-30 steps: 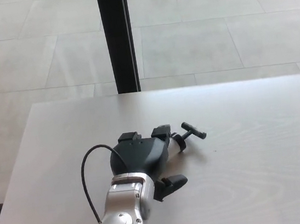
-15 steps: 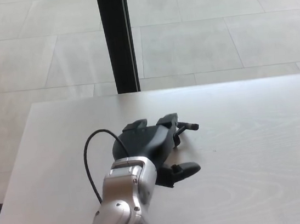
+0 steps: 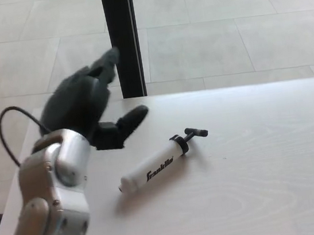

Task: The robot uses its left hand to lift the air pump kept on the middle of the desk and use the right hand to compress the handle

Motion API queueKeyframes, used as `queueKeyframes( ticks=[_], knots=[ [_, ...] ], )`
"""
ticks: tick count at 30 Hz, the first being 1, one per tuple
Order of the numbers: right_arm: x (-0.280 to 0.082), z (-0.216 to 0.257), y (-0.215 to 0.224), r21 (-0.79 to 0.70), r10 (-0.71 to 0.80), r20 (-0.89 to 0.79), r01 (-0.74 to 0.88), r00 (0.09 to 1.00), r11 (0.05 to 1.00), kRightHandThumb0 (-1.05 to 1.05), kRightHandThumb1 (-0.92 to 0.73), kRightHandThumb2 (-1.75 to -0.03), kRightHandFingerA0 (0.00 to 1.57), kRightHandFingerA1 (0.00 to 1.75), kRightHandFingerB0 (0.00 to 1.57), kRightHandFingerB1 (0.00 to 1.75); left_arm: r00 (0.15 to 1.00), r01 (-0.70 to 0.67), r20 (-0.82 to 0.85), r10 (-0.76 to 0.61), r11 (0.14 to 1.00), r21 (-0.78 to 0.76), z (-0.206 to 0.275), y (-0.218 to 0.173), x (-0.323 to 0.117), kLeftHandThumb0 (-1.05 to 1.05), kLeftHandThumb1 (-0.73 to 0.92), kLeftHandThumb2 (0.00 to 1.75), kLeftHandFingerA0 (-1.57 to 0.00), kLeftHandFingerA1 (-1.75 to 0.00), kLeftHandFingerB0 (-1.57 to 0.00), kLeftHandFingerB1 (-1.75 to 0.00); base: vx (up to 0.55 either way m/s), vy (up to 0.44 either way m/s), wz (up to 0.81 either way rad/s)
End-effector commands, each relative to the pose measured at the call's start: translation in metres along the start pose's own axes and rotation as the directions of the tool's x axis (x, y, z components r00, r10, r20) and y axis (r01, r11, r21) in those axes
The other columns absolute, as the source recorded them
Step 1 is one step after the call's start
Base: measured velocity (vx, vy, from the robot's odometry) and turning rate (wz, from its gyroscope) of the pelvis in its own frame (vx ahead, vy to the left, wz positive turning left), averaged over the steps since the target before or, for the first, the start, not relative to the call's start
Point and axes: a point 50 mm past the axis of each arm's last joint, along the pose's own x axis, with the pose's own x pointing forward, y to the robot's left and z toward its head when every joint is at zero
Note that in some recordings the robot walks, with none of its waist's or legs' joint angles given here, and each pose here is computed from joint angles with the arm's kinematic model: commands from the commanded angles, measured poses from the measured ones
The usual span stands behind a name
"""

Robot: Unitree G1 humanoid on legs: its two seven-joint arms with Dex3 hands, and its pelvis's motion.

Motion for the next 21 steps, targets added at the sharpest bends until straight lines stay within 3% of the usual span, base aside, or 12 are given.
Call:
queueKeyframes(
  ticks=[1, 3, 4, 5, 6, 9, 10, 14, 18, 19, 20, 21],
  knots=[
    [-0.008, -0.012, -0.056, -0.093, -0.080, -0.106, 0.071, 0.991, 0.993, -0.67, -0.76, -1.13, 0.20, 0.59, 0.32, 0.55, 0.951, -0.306, -0.044, 0.306, 0.908, -0.286, -0.099, 0.108, -0.060, -0.96, 0.70, 1.05, 0.00, -0.13, 0.00, -0.04, 0.00, 0.000, 0.00],
    [-0.008, -0.014, -0.063, -0.112, -0.091, -0.114, 0.079, 0.989, 0.991, -0.69, -0.77, -1.13, 0.23, 0.60, 0.32, 0.54, 0.946, -0.323, -0.087, 0.312, 0.889, -0.324, -0.110, 0.111, -0.066, -0.90, 0.80, 0.64, 0.00, -0.21, 0.00, -0.20, 0.00, 0.000, 0.00],
    [-0.009, -0.018, -0.079, -0.162, -0.123, -0.126, 0.102, 0.984, 0.981, -0.73, -0.78, -1.15, 0.29, 0.65, 0.30, 0.53, 0.927, -0.374, -0.178, 0.330, 0.845, -0.381, -0.137, 0.116, -0.082, -0.90, 0.65, 1.05, -0.04, -0.24, -0.07, -0.10, 0.00, 0.000, 0.00],
    [-0.010, -0.019, -0.086, -0.189, -0.142, -0.128, 0.116, 0.982, 0.975, -0.73, -0.78, -1.15, 0.29, 0.65, 0.30, 0.53, 0.915, -0.403, -0.208, 0.347, 0.829, -0.388, -0.150, 0.119, -0.090, -0.90, 0.65, 1.05, -0.04, -0.24, -0.07, -0.10, 0.00, 0.000, 0.00],
    [-0.013, -0.020, -0.101, -0.198, -0.164, -0.137, 0.135, 0.977, 0.971, -0.77, -0.92, -0.69, 0.25, 0.67, 0.36, 0.43, 0.880, -0.466, -0.310, 0.360, 0.779, -0.420, -0.176, 0.119, -0.105, -0.85, 0.61, 1.03, -0.04, -0.29, -0.09, -0.16, 0.00, 0.000, 0.00],
    [-0.020, -0.028, -0.123, -0.230, -0.256, -0.160, 0.216, 0.954, 0.949, -0.81, -0.70, -0.97, 0.32, 0.66, 0.39, 0.53, 0.822, -0.548, -0.454, 0.344, 0.694, -0.466, -0.209, 0.113, -0.136, -0.79, 0.64, 1.06, -0.01, -0.31, -0.04, -0.19, 0.00, 0.000, 0.00],
    [-0.021, -0.033, -0.136, -0.192, -0.295, -0.161, 0.263, 0.942, 0.945, -0.71, -0.91, -0.67, 0.34, 0.69, 0.40, 0.46, 0.771, -0.613, -0.540, 0.337, 0.621, -0.489, -0.227, 0.107, -0.152, -0.80, 0.61, 1.04, -0.01, -0.30, -0.05, -0.20, 0.00, 0.000, 0.00],
    [-0.023, -0.043, -0.150, -0.206, -0.343, -0.163, 0.308, 0.925, 0.929, -0.76, -0.89, -0.67, 0.33, 0.76, 0.40, 0.47, 0.707, -0.679, -0.636, 0.311, 0.551, -0.485, -0.250, 0.098, -0.173, -0.84, 0.60, 1.00, -0.03, -0.29, -0.07, -0.19, 0.00, 0.000, 0.00],
    [-0.033, -0.057, -0.168, -0.223, -0.428, -0.204, 0.384, 0.881, 0.896, -0.72, -0.91, -0.67, 0.33, 0.65, 0.38, 0.42, 0.597, -0.759, -0.769, 0.229, 0.472, -0.449, -0.284, 0.065, -0.208, -0.83, 0.81, 0.65, -0.07, -0.34, -0.09, -0.23, 0.00, 0.000, 0.00],
    [-0.037, -0.064, -0.175, -0.223, -0.465, -0.200, 0.422, 0.863, 0.879, -0.68, -0.72, -1.14, 0.36, 0.68, 0.27, 0.53, 0.559, -0.793, -0.805, 0.199, 0.410, -0.450, -0.290, 0.053, -0.220, -0.80, 0.67, 1.04, -0.03, -0.39, -0.07, -0.27, 0.00, 0.000, 0.00],
    [-0.041, -0.068, -0.180, -0.211, -0.483, -0.201, 0.444, 0.852, 0.871, -0.71, -0.91, -0.67, 0.30, 0.67, 0.35, 0.44, 0.524, -0.831, -0.833, 0.176, 0.319, -0.455, -0.294, 0.043, -0.229, -0.79, 0.65, 1.02, 0.00, -0.41, -0.10, -0.36, 0.00, 0.000, 0.00],
    [-0.043, -0.071, -0.183, -0.201, -0.495, -0.209, 0.458, 0.844, 0.866, -0.71, -0.91, -0.67, 0.30, 0.67, 0.34, 0.43, 0.505, -0.847, -0.848, 0.163, 0.280, -0.451, -0.297, 0.039, -0.233, -0.78, 0.66, 1.04, -0.02, -0.38, -0.06, -0.32, 0.00, 0.000, 0.00]
  ],
)
